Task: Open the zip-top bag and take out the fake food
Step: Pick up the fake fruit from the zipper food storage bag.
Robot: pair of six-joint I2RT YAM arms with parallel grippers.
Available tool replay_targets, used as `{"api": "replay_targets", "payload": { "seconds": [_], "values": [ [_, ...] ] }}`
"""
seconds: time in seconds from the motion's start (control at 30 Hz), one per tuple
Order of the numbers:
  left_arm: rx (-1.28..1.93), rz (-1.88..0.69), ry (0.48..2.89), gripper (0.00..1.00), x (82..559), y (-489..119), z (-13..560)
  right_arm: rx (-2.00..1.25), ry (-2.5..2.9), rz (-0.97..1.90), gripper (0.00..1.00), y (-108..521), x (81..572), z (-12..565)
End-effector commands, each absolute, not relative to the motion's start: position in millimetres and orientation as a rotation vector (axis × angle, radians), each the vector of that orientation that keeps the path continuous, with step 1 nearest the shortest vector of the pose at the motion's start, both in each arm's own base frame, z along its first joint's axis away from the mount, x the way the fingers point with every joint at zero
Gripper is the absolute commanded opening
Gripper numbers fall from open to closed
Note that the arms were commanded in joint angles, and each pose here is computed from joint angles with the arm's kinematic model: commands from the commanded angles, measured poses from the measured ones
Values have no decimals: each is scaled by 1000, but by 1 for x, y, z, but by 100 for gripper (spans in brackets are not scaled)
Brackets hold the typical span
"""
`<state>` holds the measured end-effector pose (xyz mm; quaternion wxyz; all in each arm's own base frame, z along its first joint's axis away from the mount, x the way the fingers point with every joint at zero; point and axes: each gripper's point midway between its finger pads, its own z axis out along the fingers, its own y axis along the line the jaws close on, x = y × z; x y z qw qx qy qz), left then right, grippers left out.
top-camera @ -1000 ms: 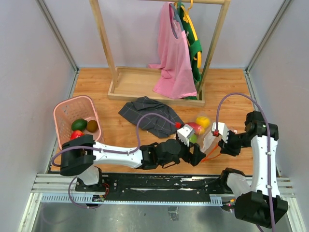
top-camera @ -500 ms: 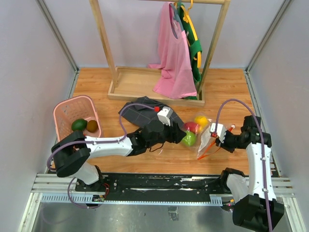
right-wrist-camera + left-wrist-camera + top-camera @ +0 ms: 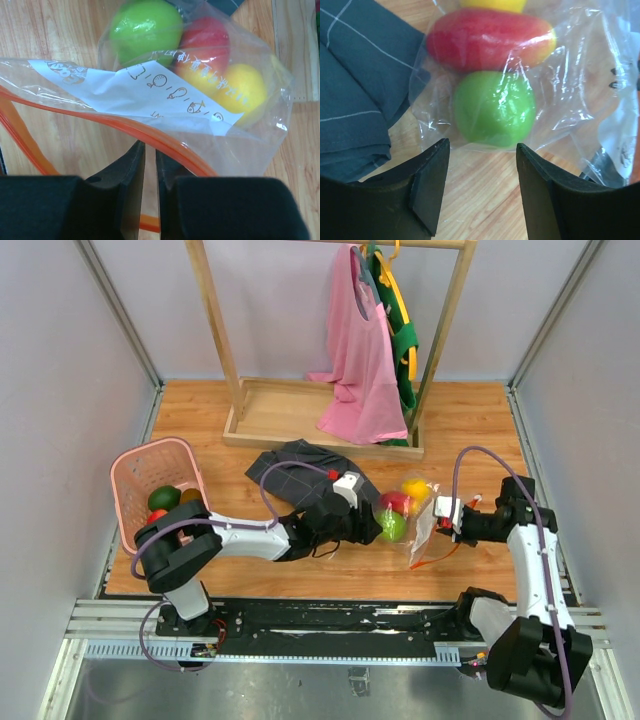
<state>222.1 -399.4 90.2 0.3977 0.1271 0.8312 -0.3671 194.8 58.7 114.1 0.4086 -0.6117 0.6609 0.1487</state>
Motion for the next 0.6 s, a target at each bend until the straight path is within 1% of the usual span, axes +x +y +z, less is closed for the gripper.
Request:
{"api": "replay_targets", "payload": {
  "seconds": [0.0,0.07,0.3,0.33,0.4,0.5,0.57],
  "values": [
    [286,-961,2073,57,233,-407,96,-1572,1531,420,16,70,198,115],
    [282,-959,2080,53,235,-408,93,-1584,1509,440,17,73,200,113],
    [287,-952,2103,45,235,-410,84,-1634,1439,501,28,83,203,106],
    [290,-952,2106,44,234,-410,82,-1637,1439,511,29,84,204,105],
    [294,-952,2111,39,234,-411,79,-1648,1440,518,30,86,207,101],
    [303,-949,2118,35,234,-413,76,-1671,1440,501,32,89,212,97],
    [310,-949,2120,34,235,-415,74,-1694,1432,486,34,92,215,94]
  ]
}}
